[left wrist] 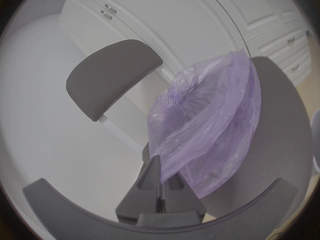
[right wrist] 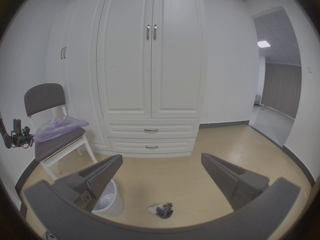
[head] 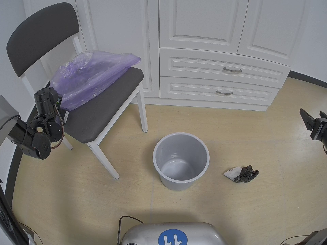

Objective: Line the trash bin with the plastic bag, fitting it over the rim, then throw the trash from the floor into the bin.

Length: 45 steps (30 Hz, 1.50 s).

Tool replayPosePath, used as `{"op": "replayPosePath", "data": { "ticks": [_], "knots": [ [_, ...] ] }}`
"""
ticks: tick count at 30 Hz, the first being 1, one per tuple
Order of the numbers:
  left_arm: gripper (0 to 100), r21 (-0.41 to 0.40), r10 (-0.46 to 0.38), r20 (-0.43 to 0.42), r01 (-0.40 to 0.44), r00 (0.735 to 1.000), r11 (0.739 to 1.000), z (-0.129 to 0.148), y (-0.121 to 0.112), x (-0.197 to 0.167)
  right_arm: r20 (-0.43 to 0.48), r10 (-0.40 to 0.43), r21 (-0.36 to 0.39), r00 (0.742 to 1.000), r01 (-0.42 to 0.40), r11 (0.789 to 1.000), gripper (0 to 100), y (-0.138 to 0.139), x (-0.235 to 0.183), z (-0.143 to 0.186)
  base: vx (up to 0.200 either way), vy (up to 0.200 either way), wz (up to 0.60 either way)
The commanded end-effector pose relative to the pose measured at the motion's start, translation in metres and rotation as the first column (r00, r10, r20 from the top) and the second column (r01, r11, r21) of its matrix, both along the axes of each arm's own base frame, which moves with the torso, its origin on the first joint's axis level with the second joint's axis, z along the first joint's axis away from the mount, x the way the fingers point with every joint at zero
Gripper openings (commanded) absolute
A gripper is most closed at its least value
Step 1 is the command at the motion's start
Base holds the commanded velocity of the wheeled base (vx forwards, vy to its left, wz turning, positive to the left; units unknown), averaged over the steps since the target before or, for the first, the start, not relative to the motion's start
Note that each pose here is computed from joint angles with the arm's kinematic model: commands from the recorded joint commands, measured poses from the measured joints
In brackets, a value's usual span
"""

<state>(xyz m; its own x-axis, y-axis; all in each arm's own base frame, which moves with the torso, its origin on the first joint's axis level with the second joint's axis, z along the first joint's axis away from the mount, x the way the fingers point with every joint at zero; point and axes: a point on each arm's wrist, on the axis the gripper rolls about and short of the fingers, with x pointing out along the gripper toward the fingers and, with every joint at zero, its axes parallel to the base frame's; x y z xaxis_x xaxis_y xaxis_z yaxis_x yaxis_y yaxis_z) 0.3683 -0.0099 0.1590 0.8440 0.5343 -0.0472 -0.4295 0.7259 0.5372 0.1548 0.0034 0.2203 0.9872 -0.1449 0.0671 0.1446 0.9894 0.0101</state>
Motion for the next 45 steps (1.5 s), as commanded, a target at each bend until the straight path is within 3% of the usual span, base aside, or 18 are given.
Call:
{"op": "replayPosePath", "data": {
  "ticks": [1, 7, 12, 19, 25, 28, 37, 41, 45],
  "knots": [
    [0, -0.048, -0.063, 0.048, 0.065, 0.997, 0.997, 0.009, -0.011, -0.009, 0.067, -0.050, -0.031, 0.996, 0.053, 0.998, 100, -0.008, -0.015, 0.011, 0.000, 0.000, 0.00],
    [0, -0.140, -0.162, 0.084, 0.172, 0.983, 0.975, 0.014, -0.025, -0.045, 0.083, -0.069, -0.066, 0.994, 0.074, 0.995, 100, -0.009, -0.033, 0.023, 0.000, 0.000, 0.00],
    [0, -0.244, -0.247, 0.138, 0.274, 0.959, 0.930, 0.012, -0.034, -0.072, 0.082, -0.061, -0.066, 0.995, 0.066, 0.996, 100, -0.008, -0.034, 0.049, 0.000, 0.000, 0.00],
    [0, -0.300, -0.256, 0.196, 0.306, 0.947, 0.903, 0.002, -0.036, -0.088, 0.059, -0.020, -0.071, 0.998, 0.024, 0.997, 100, -0.004, -0.043, 0.050, 0.000, 0.000, 0.00],
    [0, -0.306, -0.276, 0.192, 0.325, 0.942, 0.895, -0.010, -0.043, -0.080, 0.004, 0.033, -0.070, 0.999, -0.032, 0.997, 100, 0.001, -0.039, 0.034, 0.000, 0.000, 0.00],
    [0, -0.297, -0.320, 0.236, 0.382, 0.917, 0.875, -0.007, -0.059, -0.058, -0.028, 0.086, -0.069, 0.996, -0.088, 0.994, 100, 0.009, -0.034, 0.028, 0.000, 0.000, 0.00],
    [0, -0.253, -0.381, 0.300, 0.458, 0.875, 0.853, 0.000, -0.090, -0.010, -0.063, 0.089, -0.072, 0.994, -0.094, 0.993, 100, 0.011, -0.026, 0.023, 0.000, 0.000, 0.00],
    [0, -0.255, -0.390, 0.288, 0.463, 0.875, 0.849, -0.005, -0.092, -0.012, -0.078, 0.104, -0.072, 0.991, -0.110, 0.991, 100, 0.013, -0.020, 0.022, 0.000, 0.000, 0.00],
    [0, -0.257, -0.380, 0.296, 0.457, 0.876, 0.852, 0.003, -0.082, -0.026, -0.052, 0.191, -0.066, 0.980, -0.195, 0.979, 100, 0.026, -0.016, 0.021, 0.000, 0.000, 0.00]
  ]
}}
